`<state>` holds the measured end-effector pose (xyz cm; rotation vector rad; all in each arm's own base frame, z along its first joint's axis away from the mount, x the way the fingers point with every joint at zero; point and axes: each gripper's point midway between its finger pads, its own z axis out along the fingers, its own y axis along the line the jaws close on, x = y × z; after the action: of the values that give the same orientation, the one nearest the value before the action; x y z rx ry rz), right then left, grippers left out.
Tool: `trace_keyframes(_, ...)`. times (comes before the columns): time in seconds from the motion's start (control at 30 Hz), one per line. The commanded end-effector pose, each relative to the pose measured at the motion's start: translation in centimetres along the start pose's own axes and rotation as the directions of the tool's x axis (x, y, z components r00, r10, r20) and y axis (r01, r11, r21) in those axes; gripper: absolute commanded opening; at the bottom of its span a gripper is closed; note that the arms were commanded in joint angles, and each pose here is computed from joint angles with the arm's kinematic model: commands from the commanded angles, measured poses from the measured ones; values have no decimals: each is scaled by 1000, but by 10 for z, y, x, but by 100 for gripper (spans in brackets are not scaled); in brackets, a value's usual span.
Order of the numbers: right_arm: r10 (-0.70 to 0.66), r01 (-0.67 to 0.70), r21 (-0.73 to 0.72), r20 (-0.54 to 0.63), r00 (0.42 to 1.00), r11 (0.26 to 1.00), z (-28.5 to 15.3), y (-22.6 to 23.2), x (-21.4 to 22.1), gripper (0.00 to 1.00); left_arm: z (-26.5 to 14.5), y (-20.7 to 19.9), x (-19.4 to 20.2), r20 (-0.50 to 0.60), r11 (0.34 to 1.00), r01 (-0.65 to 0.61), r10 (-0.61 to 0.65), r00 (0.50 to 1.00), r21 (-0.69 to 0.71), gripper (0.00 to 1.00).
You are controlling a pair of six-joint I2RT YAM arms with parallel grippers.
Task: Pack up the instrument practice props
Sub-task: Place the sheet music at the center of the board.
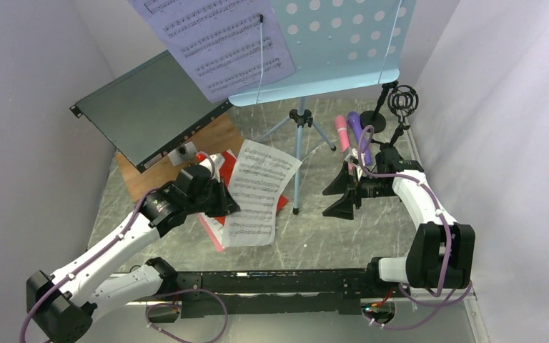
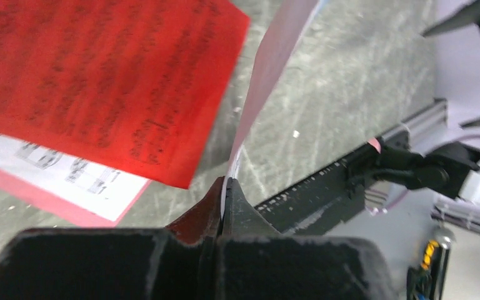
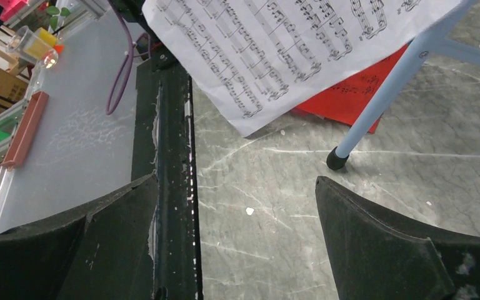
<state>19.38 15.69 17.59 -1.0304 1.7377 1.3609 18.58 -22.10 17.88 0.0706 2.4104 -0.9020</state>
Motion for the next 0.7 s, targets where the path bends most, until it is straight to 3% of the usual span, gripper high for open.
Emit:
trace_keyframes(0.0, -76, 76, 11, 2, 997, 997, -1, -3, -10, 100, -3, 36, -10, 129, 982, 80, -58, 990, -170, 0)
trace_keyframes(0.37, -84, 84, 25, -15, 996, 996, -2, -5, -9, 100, 11, 71, -30, 260, 936, 158, -75, 963, -315, 0)
trace_keyframes(0.67, -85, 85, 28, -19, 996, 996, -3, -6, -9, 100, 17, 89, -35, 252, 898, 163, -60, 966, -409, 1)
